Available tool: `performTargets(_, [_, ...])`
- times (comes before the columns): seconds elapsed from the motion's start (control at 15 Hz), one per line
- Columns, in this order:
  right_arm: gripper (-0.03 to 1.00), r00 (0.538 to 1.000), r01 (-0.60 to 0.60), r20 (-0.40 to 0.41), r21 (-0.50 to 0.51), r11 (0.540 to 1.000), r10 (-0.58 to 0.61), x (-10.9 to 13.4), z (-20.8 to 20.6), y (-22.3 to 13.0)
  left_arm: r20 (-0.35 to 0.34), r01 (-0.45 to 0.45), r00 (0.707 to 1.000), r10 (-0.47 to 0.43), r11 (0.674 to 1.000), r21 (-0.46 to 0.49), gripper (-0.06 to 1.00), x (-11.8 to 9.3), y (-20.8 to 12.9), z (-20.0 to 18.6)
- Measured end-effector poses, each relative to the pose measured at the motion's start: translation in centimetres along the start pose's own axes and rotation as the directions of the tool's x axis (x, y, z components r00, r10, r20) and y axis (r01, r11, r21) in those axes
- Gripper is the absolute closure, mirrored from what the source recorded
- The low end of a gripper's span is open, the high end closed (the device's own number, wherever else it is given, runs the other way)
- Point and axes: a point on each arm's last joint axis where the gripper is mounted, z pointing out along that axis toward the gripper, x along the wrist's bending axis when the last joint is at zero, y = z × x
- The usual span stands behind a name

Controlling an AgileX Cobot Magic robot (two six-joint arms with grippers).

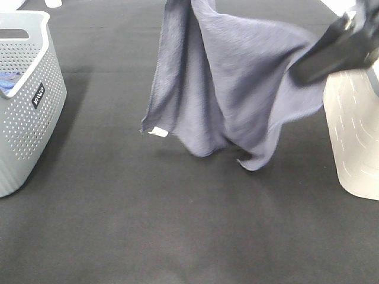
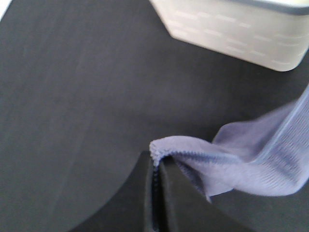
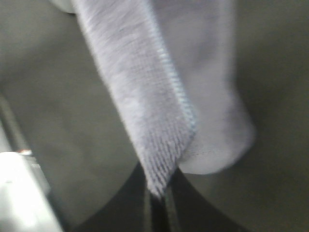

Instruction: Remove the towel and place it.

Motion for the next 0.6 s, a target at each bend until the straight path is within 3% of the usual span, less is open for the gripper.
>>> performTargets(0.13, [0.97, 0.993, 0.029, 0.116, 0.019, 0.999, -0.031, -0.9, -1.6, 1.4, -0.009, 0.048, 0.999, -0.048, 0.999, 0.006, 0.94, 0.2, -0.2, 0.9])
performTargets(0.2, [0.97, 0.979, 0.047, 0.196, 0.026, 0.999, -0.051, -2.1, -2.2, 3.0, -0.049, 0.097, 0.994, -0.099, 0.995, -0.036, 0.94, 0.7, 0.1, 1.6])
performTargets(0.27, [0.97, 0.979, 0.047, 0.196, 0.026, 0.999, -0.051, -2.1, -2.2, 3.0, -0.049, 0.097, 0.994, -0.099, 0.995, -0.036, 0.94, 0.7, 0.1, 1.6])
performTargets(0.33, [0.97, 0.96, 0.066, 0.271, 0.035, 0.997, -0.073, -3.7, -2.0, 4.4, -0.109, 0.127, 0.986, -0.13, 0.991, -0.041, 0.94, 1.4, -0.1, 2.6])
performTargets(0.4, [0.97, 0.96, 0.066, 0.271, 0.035, 0.997, -0.073, -3.7, -2.0, 4.4, -0.109, 0.127, 0.986, -0.13, 0.991, -0.041, 0.94, 1.4, -0.1, 2.6])
performTargets(0.47, [0.97, 0.948, 0.098, 0.301, 0.046, 0.994, -0.108, -4.9, -1.7, 5.6, -0.202, 0.162, 0.967, -0.156, 0.987, 0.013, 0.94, 2.2, -0.8, 3.3])
performTargets(0.53, [0.97, 0.948, 0.098, 0.301, 0.046, 0.994, -0.108, -4.9, -1.7, 5.6, -0.202, 0.162, 0.967, -0.156, 0.987, 0.013, 0.94, 2.2, -0.8, 3.3])
performTargets(0.6, [0.97, 0.939, 0.147, 0.307, 0.05, 0.988, -0.155, -5.3, -1.4, 6.0, -0.267, 0.196, 0.946, -0.182, 0.98, 0.027, 0.94, 2.8, -1.2, 3.2])
